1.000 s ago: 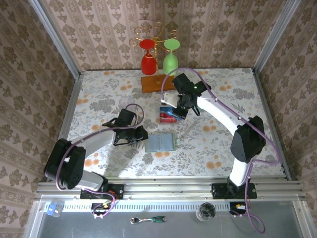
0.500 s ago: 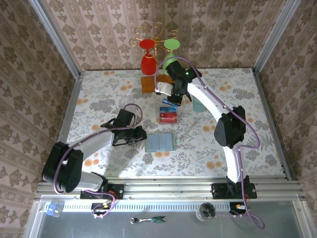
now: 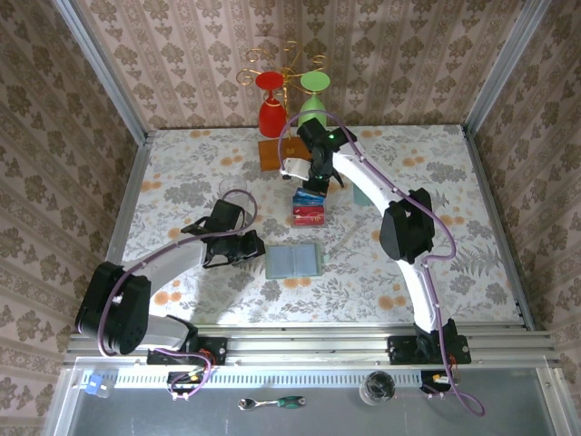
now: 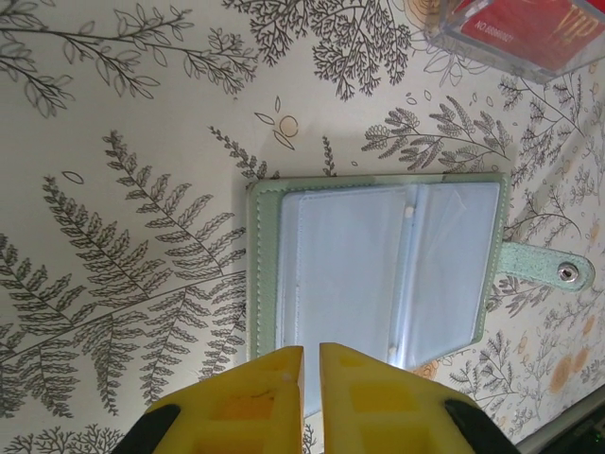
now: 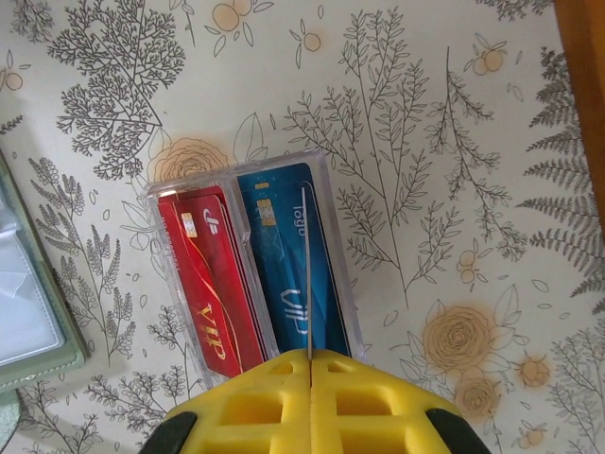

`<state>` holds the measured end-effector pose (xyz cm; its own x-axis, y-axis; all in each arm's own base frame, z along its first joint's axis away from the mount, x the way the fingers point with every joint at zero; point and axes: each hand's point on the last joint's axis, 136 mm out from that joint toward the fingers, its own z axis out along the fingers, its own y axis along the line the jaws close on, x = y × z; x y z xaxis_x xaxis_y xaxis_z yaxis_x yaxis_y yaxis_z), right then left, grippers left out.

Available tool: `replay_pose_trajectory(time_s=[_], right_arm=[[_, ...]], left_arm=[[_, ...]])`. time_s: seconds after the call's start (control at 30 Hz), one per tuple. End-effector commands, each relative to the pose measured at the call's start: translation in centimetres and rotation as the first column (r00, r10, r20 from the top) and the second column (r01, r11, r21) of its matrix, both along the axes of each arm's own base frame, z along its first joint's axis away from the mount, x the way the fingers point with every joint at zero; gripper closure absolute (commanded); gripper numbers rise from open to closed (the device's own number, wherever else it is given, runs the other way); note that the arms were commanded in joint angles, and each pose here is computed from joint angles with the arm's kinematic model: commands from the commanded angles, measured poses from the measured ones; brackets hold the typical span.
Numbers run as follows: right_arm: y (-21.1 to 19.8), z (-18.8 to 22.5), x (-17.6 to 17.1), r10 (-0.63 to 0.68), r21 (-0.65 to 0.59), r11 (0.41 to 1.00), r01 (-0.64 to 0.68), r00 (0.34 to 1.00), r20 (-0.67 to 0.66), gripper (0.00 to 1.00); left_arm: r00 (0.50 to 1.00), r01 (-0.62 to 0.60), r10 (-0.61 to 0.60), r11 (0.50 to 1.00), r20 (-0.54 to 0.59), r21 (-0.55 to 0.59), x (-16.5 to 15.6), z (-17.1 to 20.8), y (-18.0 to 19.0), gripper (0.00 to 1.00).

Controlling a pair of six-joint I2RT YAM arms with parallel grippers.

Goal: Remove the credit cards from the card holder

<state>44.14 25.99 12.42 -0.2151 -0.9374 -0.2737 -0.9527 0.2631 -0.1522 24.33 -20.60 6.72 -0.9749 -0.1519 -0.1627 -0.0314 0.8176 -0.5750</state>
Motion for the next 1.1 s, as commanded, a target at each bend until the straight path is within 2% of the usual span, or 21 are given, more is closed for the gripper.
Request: replay_pose_trajectory(time_s=[0.0,0.17,0.4,0.47,0.63,0.87,0.9,0.97,1.0,1.07], right_arm=[[-0.3,-0.3,-0.1,-0.004,-0.009,1.0,0.004,1.0,-0.023,0.94],[-0.4,0.5,0.3,-0.023,-0.005,1.0,0.023,1.0,0.004,0.86],[-1.1,2.6,0.2,-0.082,0.024,0.996,0.08,0.994,0.072,0.82],[-1.5,3.0,0.0,-0.109,0.037,0.994,0.106,0.99,0.091,0.78],[-2.9,3.6,-0.9,-0.198,0.064,0.98,0.19,0.969,0.146,0.64],[-5.6,3.1,-3.2,-0.329,0.106,0.943,0.314,0.924,0.194,0.45],[-6.0,2.9,-3.6,-0.34,0.107,0.94,0.325,0.92,0.196,0.38],[-6.7,2.6,-4.4,-0.363,0.11,0.931,0.348,0.909,0.202,0.32],[-7.2,2.3,-4.7,-0.379,0.112,0.925,0.363,0.902,0.205,0.31],[-8.1,1.8,-5.4,-0.411,0.119,0.911,0.394,0.887,0.211,0.02]], left_arm=[[1.0,-0.006,0.007,1.0,-0.009,0.016,-0.5,-0.2,0.8,0.87],[1.0,-0.016,0.016,1.0,-0.012,0.013,-0.5,-0.3,1.2,0.86],[0.999,-0.037,0.037,0.999,0.008,0.007,0.5,0.1,2.2,0.81],[0.999,-0.04,0.04,0.999,0.014,0.012,0.7,0.1,2.6,0.76],[0.998,-0.056,0.055,0.998,0.035,0.026,1.8,0.1,3.7,0.7],[0.996,-0.07,0.065,0.992,0.054,0.103,3.2,-0.3,6.2,0.49],[0.996,-0.071,0.065,0.99,0.058,0.118,3.4,-0.3,6.5,0.47],[0.995,-0.085,0.076,0.986,0.068,0.143,3.8,-0.3,7.4,0.42],[0.994,-0.094,0.083,0.984,0.076,0.15,4.0,-0.2,7.8,0.34],[0.992,-0.108,0.095,0.981,0.086,0.162,4.3,-0.2,8.6,0.12]])
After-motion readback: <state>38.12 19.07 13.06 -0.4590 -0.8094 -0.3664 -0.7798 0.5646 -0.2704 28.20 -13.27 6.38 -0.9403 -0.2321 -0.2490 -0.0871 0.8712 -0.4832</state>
